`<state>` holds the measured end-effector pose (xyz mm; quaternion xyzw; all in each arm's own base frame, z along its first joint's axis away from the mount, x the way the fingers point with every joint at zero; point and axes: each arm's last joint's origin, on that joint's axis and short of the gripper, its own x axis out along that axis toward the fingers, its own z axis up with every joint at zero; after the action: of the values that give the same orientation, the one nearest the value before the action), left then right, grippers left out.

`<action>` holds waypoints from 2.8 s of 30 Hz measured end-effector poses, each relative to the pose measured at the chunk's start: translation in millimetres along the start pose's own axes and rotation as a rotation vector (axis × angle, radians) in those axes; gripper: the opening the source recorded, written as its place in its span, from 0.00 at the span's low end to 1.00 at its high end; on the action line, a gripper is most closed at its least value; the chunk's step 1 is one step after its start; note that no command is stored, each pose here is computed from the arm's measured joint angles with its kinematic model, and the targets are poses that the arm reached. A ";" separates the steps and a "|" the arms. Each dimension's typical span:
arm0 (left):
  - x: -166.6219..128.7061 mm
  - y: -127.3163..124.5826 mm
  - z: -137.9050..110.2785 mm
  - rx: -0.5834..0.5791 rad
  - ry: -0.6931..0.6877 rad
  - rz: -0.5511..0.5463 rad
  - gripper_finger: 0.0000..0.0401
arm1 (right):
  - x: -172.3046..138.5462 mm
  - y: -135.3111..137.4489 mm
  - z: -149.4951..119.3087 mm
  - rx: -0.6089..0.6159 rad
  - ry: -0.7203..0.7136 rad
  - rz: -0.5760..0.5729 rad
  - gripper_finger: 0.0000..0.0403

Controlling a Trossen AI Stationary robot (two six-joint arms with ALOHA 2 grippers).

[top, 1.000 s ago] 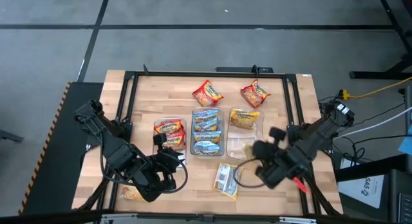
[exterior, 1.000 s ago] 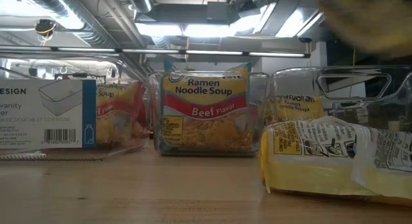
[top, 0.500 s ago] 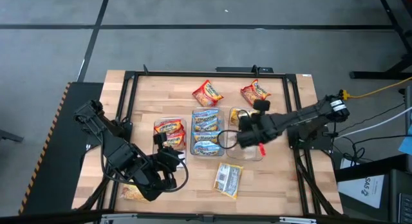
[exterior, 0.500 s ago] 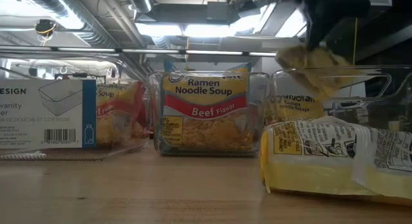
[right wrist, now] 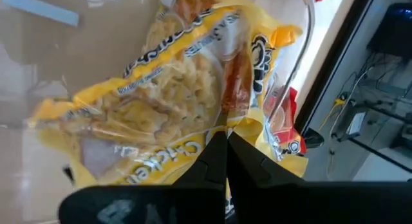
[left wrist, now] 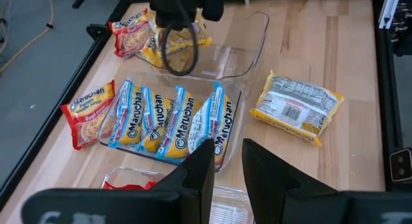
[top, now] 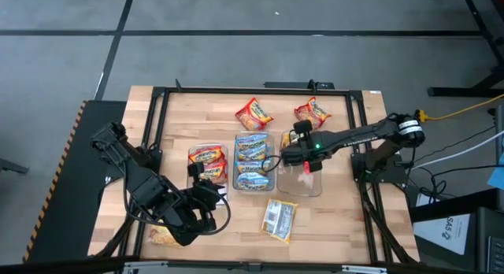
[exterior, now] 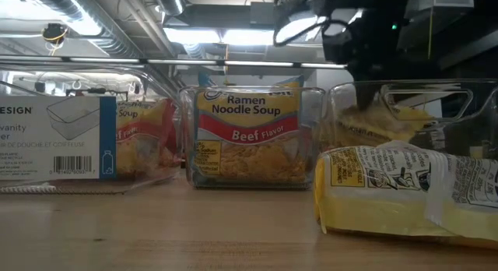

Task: Sort Maruchan noodles
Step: Put the yellow noodle pack into the right transparent bin

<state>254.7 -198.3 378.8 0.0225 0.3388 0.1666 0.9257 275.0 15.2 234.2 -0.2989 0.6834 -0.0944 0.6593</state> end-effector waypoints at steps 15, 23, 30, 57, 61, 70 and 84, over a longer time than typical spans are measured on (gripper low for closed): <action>0.9 0.7 0.5 -0.002 0.001 0.003 0.18 | 6.3 -13.2 16.1 0.118 -0.169 0.041 0.22; 0.9 0.8 0.6 -0.002 -0.002 0.006 0.18 | -26.0 -40.8 24.0 0.272 -0.231 -0.116 0.32; 0.9 0.8 0.6 -0.002 -0.002 0.006 0.18 | -60.0 -42.8 28.4 0.412 -0.379 0.498 0.33; 25.4 -8.1 -27.2 0.063 0.046 0.049 0.18 | 55.5 24.5 6.7 0.473 -0.171 0.402 0.33; 25.5 -8.3 -26.9 0.060 0.043 0.047 0.18 | 54.4 26.1 7.8 0.482 -0.180 0.434 0.28; 25.5 -9.1 -26.2 0.052 0.037 0.042 0.18 | 35.3 9.4 11.7 0.493 -0.157 0.340 0.01; 25.4 -8.6 -26.3 0.055 0.035 0.048 0.18 | -38.9 -18.4 6.5 0.386 -0.073 0.092 0.00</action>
<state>258.7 -200.0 341.5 0.0533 0.3585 0.1798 0.9145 284.5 22.9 275.9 -0.1386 0.6412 -0.1822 0.7324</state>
